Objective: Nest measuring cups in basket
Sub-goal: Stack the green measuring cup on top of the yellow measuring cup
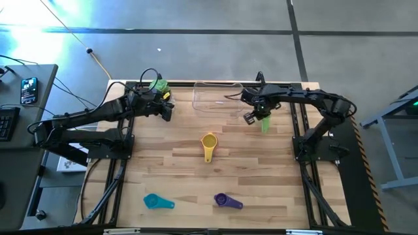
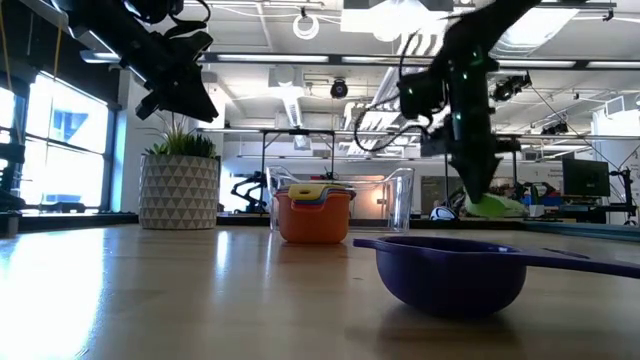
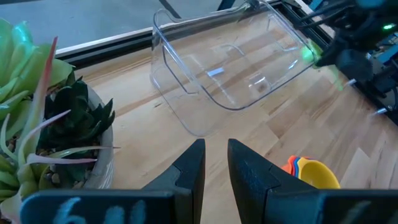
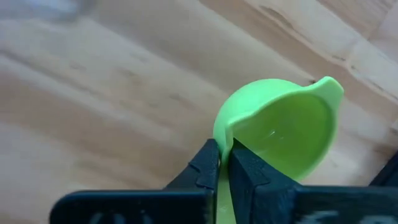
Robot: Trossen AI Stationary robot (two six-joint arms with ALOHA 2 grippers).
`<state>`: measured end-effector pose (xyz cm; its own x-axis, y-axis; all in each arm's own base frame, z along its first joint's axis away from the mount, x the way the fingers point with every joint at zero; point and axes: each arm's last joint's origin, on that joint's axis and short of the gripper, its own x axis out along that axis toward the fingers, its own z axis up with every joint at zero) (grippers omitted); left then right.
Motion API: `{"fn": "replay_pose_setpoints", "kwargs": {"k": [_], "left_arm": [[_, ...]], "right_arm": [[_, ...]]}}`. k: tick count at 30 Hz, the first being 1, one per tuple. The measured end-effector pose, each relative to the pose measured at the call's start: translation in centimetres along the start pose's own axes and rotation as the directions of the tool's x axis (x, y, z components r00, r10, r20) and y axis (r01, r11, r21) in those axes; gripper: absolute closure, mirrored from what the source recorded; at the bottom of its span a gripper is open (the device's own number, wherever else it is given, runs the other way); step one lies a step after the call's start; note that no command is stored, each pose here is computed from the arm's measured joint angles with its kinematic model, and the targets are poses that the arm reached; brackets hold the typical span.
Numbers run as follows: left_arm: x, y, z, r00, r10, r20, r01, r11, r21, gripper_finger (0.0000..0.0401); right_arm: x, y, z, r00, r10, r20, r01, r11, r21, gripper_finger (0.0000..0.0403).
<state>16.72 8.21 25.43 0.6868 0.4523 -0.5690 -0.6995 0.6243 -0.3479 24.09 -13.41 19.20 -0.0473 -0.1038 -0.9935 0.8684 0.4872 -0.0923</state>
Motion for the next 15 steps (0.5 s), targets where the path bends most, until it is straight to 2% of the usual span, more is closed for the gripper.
{"fn": "replay_pose_setpoints", "kwargs": {"k": [8,15], "left_arm": [[0.0,0.0,0.0,1.0,-0.009,-0.006,0.009,1.0,0.017,0.0341],[0.0,-0.2,-0.2,0.995,-0.084,-0.056,0.09,0.989,0.121,0.0341]], "right_arm": [[-5.3,4.2,-1.8,0.999,-0.004,0.034,0.0,0.995,0.102,0.04],[-9.5,8.1,-3.5,0.98,0.131,0.147,-0.16,0.966,0.205,0.04]]}}
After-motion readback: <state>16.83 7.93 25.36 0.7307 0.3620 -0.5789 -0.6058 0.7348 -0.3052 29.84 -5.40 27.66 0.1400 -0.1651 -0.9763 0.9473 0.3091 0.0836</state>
